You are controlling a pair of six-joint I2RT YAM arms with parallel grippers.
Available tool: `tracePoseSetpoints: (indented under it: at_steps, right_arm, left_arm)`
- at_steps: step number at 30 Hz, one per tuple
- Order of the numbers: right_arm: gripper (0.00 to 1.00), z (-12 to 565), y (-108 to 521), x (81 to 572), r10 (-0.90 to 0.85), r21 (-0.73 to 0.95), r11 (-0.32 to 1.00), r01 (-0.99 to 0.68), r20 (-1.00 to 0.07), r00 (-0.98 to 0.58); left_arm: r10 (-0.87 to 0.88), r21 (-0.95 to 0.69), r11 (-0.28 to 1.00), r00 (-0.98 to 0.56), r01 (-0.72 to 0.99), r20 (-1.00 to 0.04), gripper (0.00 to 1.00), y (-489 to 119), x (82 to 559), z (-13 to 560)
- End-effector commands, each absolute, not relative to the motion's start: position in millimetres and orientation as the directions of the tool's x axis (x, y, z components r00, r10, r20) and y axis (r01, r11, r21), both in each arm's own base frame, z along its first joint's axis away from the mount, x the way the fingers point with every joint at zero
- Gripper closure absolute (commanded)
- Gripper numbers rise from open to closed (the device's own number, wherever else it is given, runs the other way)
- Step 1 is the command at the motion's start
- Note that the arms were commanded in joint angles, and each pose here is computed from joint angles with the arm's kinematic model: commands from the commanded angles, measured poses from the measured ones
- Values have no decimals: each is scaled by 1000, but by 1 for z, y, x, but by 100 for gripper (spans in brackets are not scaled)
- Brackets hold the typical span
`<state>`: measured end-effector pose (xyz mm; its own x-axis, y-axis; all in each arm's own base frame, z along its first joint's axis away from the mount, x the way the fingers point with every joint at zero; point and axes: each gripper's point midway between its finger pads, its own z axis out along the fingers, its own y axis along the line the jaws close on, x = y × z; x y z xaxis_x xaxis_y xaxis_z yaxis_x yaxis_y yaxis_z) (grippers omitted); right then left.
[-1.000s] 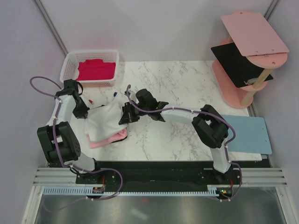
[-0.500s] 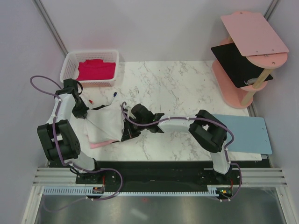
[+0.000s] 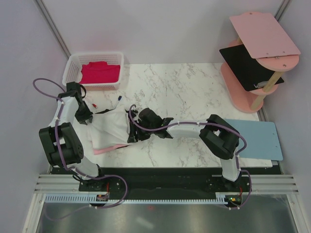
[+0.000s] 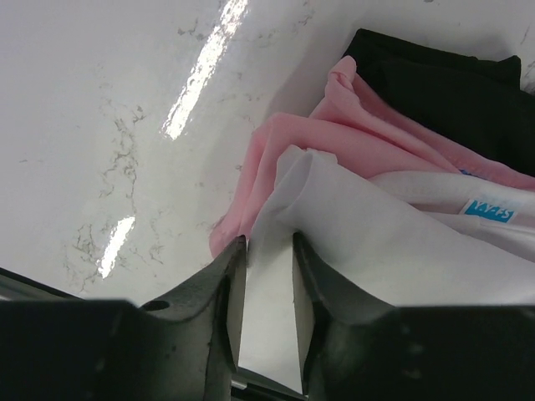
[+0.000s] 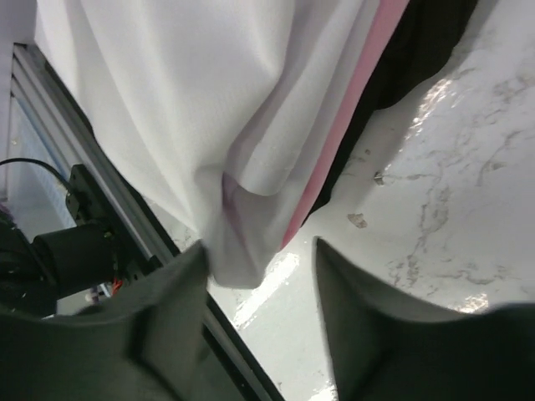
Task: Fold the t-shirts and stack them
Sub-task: Smooth out wrinkles on the folded tshirt
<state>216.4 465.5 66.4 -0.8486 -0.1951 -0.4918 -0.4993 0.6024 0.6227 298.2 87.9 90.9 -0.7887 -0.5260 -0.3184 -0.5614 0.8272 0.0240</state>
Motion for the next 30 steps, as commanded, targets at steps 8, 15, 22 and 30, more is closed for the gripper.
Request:
tracePoseSetpoints:
  at_steps: [8,15,22,30]
  right_arm:
    - [29,141,473,277,-60,554,596,-581,-692,-720]
    - [44,151,501,306,-27,563,567,-601,-717,-697]
    - [54,136,523,320,-43,575,561,-596,-698,-714]
    - [53,153,501,329,-4,544,604,-582,-729,-685]
  left_arm:
    - [-485,5,848,-780,-530,-396,55,95,312,104]
    - [-483,7,848,-780,-529,-397,55,95,312,104]
    - [-482,11,849,-782,-529,-395,55,95,311,103]
    - [-482,11,848,-782,-529,-395,55,96,313,102]
